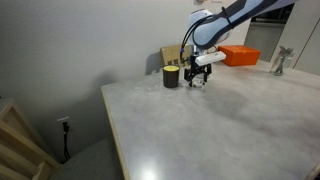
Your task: Put the silver lid on top of the silver vessel on the table
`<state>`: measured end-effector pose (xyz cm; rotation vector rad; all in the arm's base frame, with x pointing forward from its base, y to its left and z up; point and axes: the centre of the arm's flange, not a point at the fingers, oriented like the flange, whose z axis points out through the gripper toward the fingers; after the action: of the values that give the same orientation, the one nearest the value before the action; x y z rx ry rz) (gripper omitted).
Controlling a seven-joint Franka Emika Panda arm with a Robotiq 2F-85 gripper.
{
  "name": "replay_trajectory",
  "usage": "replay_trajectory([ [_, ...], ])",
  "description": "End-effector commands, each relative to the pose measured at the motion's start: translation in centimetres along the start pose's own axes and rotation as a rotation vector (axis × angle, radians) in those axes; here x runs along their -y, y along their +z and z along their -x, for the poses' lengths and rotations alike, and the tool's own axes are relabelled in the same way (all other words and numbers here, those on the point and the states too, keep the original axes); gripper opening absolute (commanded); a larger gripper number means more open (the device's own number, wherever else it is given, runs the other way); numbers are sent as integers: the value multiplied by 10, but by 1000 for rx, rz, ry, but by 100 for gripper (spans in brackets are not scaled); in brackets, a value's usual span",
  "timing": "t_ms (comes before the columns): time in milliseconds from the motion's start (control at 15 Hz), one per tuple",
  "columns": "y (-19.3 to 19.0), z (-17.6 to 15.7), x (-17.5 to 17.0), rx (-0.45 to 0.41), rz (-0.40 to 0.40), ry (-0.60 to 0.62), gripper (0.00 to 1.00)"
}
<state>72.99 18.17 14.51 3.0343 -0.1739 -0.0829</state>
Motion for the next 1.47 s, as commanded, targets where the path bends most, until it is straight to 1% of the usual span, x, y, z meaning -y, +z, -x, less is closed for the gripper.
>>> replay_trajectory([
  [0, 10, -2, -4, -7, 25, 27, 100],
  [133, 15, 3, -12, -6, 4, 59, 100],
  [467, 28, 14, -37, -19, -98, 197, 100],
  [667, 33, 17, -47, -30, -146, 254, 100],
  [733, 32, 17, -48, -36, -155, 271, 82],
  [800, 30, 17, -49, -41, -161, 283, 73],
  [867, 27, 16, -49, -47, -161, 288, 68],
  [1067, 16, 16, -51, -57, -167, 288, 45],
  [1267, 6, 15, -52, -74, -163, 261, 44],
  [1400, -6, 14, -54, -80, -142, 239, 44],
])
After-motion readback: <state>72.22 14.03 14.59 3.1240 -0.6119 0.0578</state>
